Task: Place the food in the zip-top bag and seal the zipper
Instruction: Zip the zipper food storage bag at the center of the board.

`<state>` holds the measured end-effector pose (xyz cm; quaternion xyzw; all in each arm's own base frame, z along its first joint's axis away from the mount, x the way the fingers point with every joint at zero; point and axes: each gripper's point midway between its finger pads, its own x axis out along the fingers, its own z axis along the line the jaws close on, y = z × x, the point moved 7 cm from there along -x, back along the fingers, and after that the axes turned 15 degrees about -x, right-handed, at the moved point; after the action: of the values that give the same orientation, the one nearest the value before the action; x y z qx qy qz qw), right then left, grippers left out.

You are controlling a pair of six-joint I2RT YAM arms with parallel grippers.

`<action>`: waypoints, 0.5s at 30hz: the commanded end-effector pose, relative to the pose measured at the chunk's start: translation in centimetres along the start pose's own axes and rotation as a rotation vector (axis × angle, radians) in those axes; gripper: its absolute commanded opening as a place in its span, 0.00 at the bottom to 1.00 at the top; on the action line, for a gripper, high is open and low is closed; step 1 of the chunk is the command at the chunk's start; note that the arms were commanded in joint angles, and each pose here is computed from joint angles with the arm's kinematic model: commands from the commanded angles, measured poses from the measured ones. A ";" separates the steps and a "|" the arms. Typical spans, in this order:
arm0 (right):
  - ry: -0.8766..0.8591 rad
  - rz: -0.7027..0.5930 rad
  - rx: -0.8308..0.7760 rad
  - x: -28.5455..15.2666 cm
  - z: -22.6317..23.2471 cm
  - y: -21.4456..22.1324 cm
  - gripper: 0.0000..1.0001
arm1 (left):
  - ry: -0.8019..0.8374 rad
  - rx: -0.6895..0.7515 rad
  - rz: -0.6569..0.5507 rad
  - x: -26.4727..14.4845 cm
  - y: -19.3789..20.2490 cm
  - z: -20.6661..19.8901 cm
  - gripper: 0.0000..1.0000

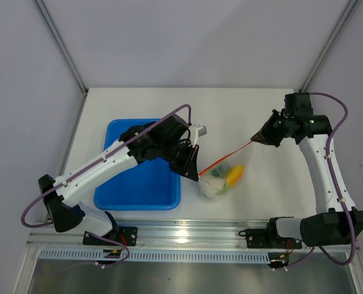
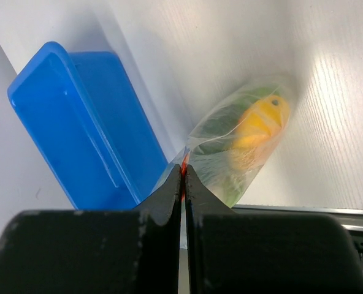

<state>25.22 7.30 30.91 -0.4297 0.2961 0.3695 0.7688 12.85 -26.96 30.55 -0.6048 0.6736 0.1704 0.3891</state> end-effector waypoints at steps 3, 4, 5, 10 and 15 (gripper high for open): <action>0.010 -0.118 -0.010 -1.4 0.1 -1.3 0.00 | 0.030 0.015 -0.019 -1.5 0.8 -0.5 0.26; 0.004 -0.118 -0.004 -1.4 0.2 -1.3 0.00 | 0.036 0.022 -0.028 -1.5 0.7 -0.5 0.32; -0.008 -0.109 0.004 -1.2 0.2 -1.2 0.00 | 0.052 0.037 -0.042 -1.4 0.3 -0.8 0.42; -0.019 -0.081 0.077 0.6 0.2 -1.4 0.00 | -0.014 0.073 -0.108 -1.8 -2.1 -1.8 0.99; 0.015 -0.087 0.147 2.2 -0.2 -2.8 0.00 | -0.095 0.096 -0.273 -4.8 -3.6 -2.4 0.99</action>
<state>26.84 7.21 30.30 -0.4005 0.3045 0.3408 0.7942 14.82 -27.39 34.37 -0.6410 0.6202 0.1341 0.4320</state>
